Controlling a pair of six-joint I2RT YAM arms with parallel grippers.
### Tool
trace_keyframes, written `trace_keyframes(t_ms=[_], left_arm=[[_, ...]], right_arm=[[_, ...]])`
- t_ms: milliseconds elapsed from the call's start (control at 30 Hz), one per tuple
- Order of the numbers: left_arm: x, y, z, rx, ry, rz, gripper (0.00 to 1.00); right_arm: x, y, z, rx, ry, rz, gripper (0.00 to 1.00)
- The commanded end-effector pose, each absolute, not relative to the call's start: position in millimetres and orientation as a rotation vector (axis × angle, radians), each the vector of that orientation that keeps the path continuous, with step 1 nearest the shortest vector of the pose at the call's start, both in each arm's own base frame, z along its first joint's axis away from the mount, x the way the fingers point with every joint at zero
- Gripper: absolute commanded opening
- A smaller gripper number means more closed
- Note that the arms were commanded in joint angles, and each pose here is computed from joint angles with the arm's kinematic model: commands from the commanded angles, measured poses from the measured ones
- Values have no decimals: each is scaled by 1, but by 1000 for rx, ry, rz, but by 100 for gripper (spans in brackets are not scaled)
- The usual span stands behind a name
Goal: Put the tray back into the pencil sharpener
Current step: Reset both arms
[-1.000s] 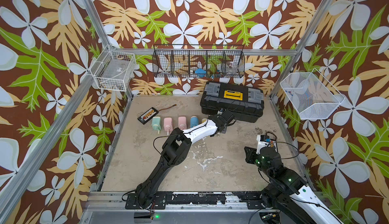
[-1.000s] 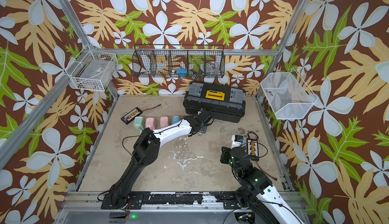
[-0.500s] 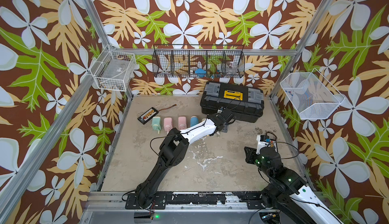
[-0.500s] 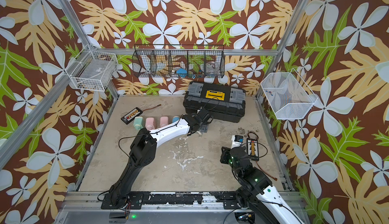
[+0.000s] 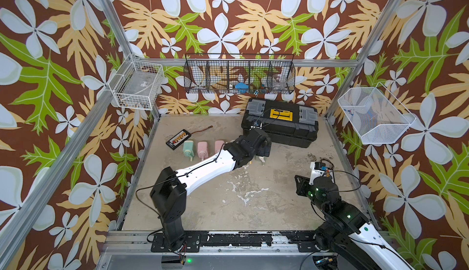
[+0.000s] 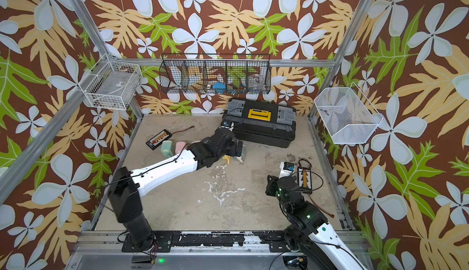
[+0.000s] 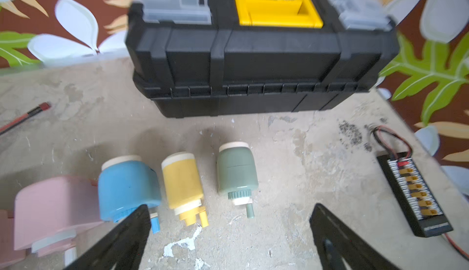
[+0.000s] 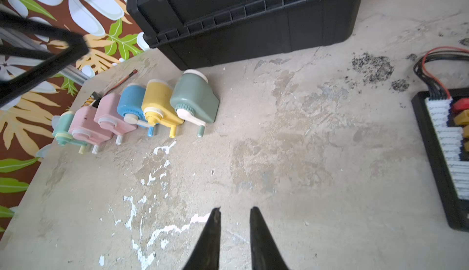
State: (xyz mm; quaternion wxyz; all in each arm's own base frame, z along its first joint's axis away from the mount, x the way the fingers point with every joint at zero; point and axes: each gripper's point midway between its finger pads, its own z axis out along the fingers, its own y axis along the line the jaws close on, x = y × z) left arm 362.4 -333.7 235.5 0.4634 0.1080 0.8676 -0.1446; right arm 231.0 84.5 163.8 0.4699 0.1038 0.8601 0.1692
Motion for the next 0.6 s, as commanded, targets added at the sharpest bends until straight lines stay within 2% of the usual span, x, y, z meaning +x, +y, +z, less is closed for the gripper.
trace_keyframes(t_ms=[0, 33, 133, 233, 300, 400, 567], left_arm=[[358, -300, 262, 152, 1961, -356, 98], [352, -284, 266, 117, 1927, -336, 98], [331, -224, 269, -84, 1825, -307, 100], [310, -170, 264, -235, 1724, -270, 100], [300, -129, 257, -355, 1654, -206, 100], [299, -87, 244, -417, 1606, -110, 99], [304, -33, 219, -329, 1560, 156, 100]], right_arm=[[250, 74, 179, 276, 2005, 318, 27], [255, 72, 181, 258, 1988, 284, 28], [270, 52, 183, 257, 1943, 116, 41], [283, 24, 179, 306, 1907, 28, 44], [287, -1, 175, 373, 1871, -30, 55], [292, -36, 173, 414, 1808, -161, 71], [306, -49, 164, 309, 1742, -266, 79]])
